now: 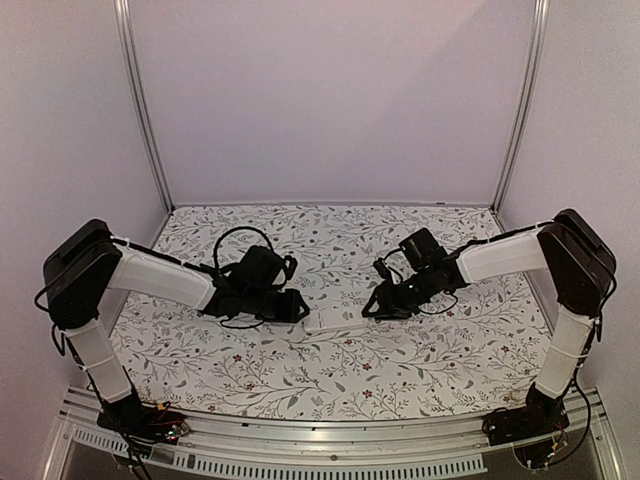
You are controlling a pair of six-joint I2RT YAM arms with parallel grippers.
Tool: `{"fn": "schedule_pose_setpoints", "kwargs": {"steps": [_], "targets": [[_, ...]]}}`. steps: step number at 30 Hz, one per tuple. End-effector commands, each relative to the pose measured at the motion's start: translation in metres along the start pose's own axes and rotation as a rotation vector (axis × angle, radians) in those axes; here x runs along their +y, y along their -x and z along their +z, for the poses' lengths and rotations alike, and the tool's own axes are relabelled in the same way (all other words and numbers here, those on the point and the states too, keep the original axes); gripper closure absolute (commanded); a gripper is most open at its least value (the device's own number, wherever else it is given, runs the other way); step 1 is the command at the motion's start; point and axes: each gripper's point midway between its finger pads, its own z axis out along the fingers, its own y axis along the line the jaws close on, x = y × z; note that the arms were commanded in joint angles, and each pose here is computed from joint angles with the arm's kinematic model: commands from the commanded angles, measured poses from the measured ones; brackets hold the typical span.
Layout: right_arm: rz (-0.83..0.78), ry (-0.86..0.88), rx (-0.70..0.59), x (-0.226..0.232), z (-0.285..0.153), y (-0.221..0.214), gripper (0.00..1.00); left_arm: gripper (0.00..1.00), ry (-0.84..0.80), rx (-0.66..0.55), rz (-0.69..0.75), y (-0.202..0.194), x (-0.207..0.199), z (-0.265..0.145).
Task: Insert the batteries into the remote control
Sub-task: Press the battery cover on the remote control.
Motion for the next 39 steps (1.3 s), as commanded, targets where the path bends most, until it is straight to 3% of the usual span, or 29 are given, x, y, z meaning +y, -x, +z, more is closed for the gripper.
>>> {"fn": "schedule_pose_setpoints", "kwargs": {"steps": [1, 11, 21, 39], "targets": [[0.003, 0.023, -0.001, 0.003, 0.004, 0.006, 0.57, 0.73, -0.018, 0.02, 0.011, -0.003, -0.013, 0.01], [0.013, 0.041, 0.007, 0.005, 0.007, 0.007, 0.62, 0.78, 0.044, 0.039, 0.027, -0.009, -0.01, 0.015], [0.027, 0.05, 0.023, 0.003, 0.011, 0.003, 0.64, 0.67, 0.101, 0.002, 0.028, -0.004, -0.004, -0.003], [0.042, 0.089, 0.041, 0.007, 0.015, -0.001, 0.69, 0.69, 0.108, 0.073, 0.015, -0.021, -0.003, 0.012]]}}
